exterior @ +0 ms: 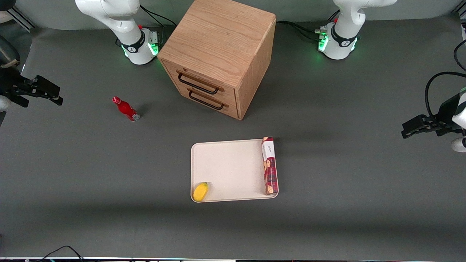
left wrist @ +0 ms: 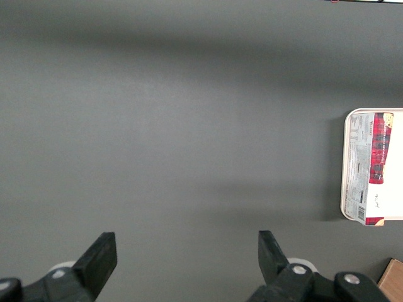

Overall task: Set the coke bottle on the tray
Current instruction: 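Move the right gripper down over the red coke bottle, fingers open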

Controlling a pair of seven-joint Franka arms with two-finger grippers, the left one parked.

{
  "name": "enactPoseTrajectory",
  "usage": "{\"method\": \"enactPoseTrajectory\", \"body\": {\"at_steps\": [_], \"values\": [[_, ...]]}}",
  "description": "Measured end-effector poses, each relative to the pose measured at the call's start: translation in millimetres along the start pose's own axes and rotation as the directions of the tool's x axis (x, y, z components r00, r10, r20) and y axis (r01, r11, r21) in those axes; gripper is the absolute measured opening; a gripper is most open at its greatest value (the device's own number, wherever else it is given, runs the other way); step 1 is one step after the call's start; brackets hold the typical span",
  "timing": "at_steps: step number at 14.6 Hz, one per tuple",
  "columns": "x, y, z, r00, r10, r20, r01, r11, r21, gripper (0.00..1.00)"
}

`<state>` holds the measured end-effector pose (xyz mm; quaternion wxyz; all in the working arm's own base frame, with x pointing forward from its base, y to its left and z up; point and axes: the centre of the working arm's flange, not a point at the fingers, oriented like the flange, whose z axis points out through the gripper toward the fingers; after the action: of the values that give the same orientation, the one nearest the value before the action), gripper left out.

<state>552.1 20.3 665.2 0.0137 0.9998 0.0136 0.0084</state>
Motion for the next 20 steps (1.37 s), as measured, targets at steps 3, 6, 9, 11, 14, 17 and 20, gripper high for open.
{"method": "enactPoseTrajectory", "body": {"at_steps": [3,6,9,11,14,17,20], "values": [[-6.5,-0.7,-5.6,1.0,-0.001,0.025,0.001,1.0,-0.001,1.0],[-14.2,-2.5,-3.9,0.997,-0.005,0.074,0.005,1.0,0.001,1.0],[-35.7,-11.6,8.3,0.991,-0.019,0.134,0.018,1.0,0.008,1.0],[-61.3,-14.8,38.0,0.99,-0.017,0.144,0.014,1.0,0.019,1.0],[-100.8,-14.0,114.2,0.996,-0.004,0.093,0.004,1.0,0.008,1.0],[-136.2,-10.4,215.9,0.998,0.006,0.068,-0.006,1.0,0.002,1.0],[-163.9,-7.8,288.1,0.999,0.012,0.035,-0.012,1.0,0.001,1.0]]}}
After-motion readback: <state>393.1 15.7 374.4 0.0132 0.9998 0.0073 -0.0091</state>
